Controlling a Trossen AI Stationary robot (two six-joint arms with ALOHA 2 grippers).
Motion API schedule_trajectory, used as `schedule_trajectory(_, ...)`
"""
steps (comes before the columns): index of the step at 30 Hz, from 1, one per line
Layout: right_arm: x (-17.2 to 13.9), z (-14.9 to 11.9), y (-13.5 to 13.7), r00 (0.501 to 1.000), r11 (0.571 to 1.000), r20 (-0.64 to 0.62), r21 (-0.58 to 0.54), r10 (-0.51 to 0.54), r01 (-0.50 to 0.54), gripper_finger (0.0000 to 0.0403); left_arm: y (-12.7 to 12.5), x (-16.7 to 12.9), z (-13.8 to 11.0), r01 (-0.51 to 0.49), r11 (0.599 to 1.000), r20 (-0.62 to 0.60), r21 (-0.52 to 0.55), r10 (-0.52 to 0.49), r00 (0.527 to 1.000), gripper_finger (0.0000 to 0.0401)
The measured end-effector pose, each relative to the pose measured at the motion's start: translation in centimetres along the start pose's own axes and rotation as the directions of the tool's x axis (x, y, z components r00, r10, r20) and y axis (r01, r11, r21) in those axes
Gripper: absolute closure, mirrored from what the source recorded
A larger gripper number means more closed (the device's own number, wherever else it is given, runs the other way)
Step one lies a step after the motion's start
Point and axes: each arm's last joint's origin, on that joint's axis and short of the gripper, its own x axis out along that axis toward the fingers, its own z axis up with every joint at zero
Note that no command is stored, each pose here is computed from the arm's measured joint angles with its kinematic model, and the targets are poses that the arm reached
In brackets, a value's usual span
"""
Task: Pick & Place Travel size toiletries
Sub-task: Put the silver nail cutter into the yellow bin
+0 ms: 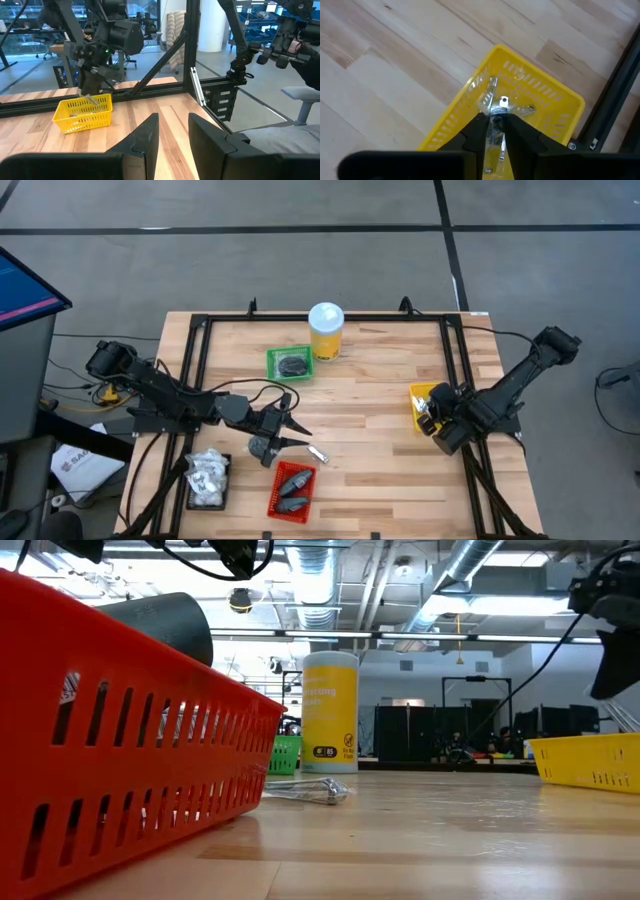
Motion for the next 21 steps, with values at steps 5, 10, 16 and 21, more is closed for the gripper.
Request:
schedule_trajectory(5,0.06,0.10,-0.01,1.000,1.000,0.004,0.003,-0.004,0.004,0.0341,0.00,0.00,0.00,0.000,1.000,0.000,0.000,0.000,1.000,0.0304)
schedule_trajectory(10,0.06,0.09,-0.01,1.000,1.000,0.003,0.003,-0.004,0.004,0.0339,0.00,0.00,-0.01,0.000,1.000,-0.001,0.000,0.000,1.000,0.0304)
schedule_trajectory(16,0.06,0.08,-0.01,1.000,1.000,0.000,0.003,-0.004,0.004,0.0338,0.00,0.00,-0.02,0.001,1.000,-0.001,0.000,-0.001,1.000,0.0304)
schedule_trajectory(21,0.06,0.07,-0.04,1.000,1.000,-0.003,0.001,-0.008,0.008,0.0330,-0.01,0.00,-0.02,0.004,1.000,-0.002,0.000,-0.004,1.000,0.0304)
